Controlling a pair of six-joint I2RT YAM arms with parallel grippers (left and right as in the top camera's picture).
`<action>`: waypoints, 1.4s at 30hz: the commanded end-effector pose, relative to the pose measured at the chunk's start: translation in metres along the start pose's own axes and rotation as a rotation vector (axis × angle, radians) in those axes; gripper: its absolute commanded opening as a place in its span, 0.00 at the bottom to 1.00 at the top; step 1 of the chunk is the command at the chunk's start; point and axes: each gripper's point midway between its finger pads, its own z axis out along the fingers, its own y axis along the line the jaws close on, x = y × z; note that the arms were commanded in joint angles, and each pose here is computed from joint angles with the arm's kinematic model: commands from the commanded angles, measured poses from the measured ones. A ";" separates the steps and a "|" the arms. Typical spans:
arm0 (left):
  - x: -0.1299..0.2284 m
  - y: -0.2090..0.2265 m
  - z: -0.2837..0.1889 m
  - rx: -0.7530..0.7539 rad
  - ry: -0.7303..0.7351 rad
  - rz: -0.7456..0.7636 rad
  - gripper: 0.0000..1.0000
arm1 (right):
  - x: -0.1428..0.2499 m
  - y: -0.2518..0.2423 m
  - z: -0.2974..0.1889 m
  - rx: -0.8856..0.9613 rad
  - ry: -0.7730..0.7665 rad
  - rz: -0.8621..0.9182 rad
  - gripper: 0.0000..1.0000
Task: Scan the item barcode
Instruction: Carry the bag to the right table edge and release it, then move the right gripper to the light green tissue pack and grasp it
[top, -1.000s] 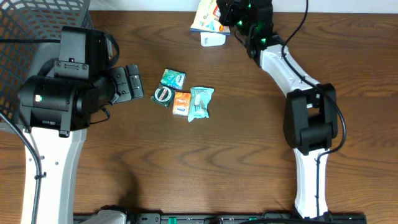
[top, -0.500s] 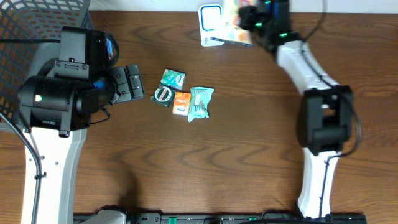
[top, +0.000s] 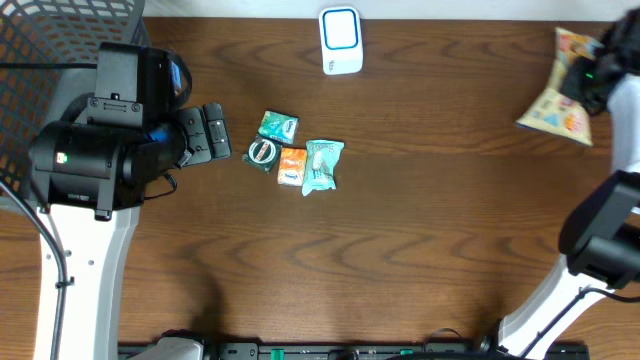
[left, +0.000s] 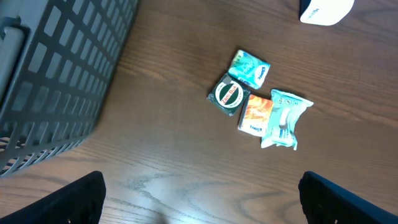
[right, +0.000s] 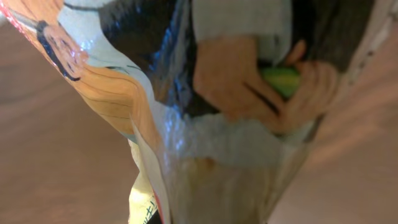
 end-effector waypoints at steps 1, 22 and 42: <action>0.002 0.001 0.001 0.002 0.009 -0.007 0.98 | 0.002 -0.058 0.005 0.107 0.027 -0.001 0.35; 0.002 0.001 0.001 0.002 0.009 -0.007 0.98 | 0.093 0.057 -0.038 -0.565 0.491 0.260 0.80; 0.002 0.001 0.001 0.002 0.009 -0.007 0.98 | 0.268 0.271 -0.062 -0.673 0.737 -0.327 0.99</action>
